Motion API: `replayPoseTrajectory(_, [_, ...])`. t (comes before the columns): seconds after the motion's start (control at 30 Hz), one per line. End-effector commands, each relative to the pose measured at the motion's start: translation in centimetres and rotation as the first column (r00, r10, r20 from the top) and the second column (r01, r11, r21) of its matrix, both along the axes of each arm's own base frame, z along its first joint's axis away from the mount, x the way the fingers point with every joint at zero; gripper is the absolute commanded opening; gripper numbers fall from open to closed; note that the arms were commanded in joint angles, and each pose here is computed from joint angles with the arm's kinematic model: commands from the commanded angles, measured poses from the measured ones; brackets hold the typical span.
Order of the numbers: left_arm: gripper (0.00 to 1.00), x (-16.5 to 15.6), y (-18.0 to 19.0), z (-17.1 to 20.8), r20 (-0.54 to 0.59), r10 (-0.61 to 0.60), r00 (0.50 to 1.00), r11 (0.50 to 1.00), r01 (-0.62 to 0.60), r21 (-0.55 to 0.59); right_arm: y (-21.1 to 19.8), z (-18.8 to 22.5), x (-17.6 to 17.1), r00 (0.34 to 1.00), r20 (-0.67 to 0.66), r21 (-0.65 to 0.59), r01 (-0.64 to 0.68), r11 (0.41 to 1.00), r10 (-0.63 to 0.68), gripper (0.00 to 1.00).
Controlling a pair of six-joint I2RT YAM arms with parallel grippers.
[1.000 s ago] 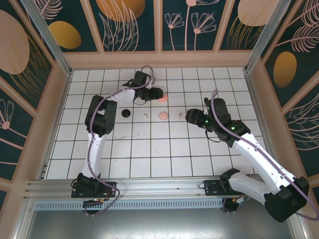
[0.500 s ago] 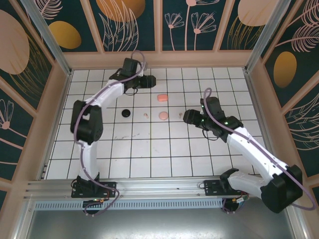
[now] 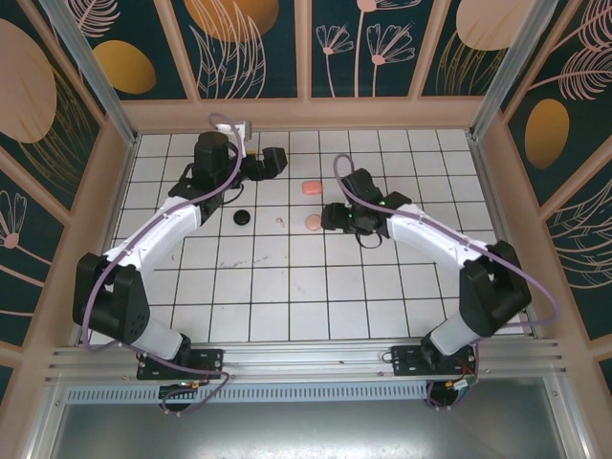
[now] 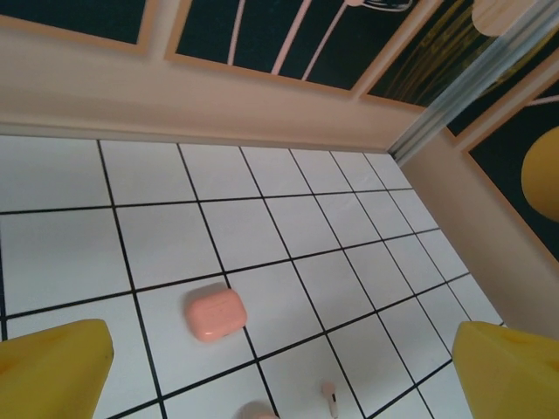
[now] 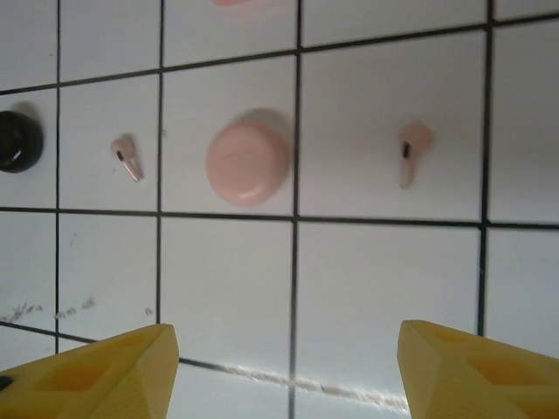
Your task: Insert the wireless bluetooth earbuds into the charging case
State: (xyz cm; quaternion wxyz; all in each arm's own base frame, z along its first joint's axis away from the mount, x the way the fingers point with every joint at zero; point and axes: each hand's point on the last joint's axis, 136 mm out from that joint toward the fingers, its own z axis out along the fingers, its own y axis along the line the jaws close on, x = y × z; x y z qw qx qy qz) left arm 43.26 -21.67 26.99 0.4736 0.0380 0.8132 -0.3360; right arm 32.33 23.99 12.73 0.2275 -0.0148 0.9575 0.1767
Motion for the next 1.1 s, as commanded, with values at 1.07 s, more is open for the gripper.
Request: replayPoseTrajectory(1.07, [0.99,-7.2,11.2,5.4,0.219,0.418,0.881,0.903,-0.43,0.008,6.0,-8.5,6.7,0.978,-0.11,-0.339,-0.205,0.918,0.178,0.68])
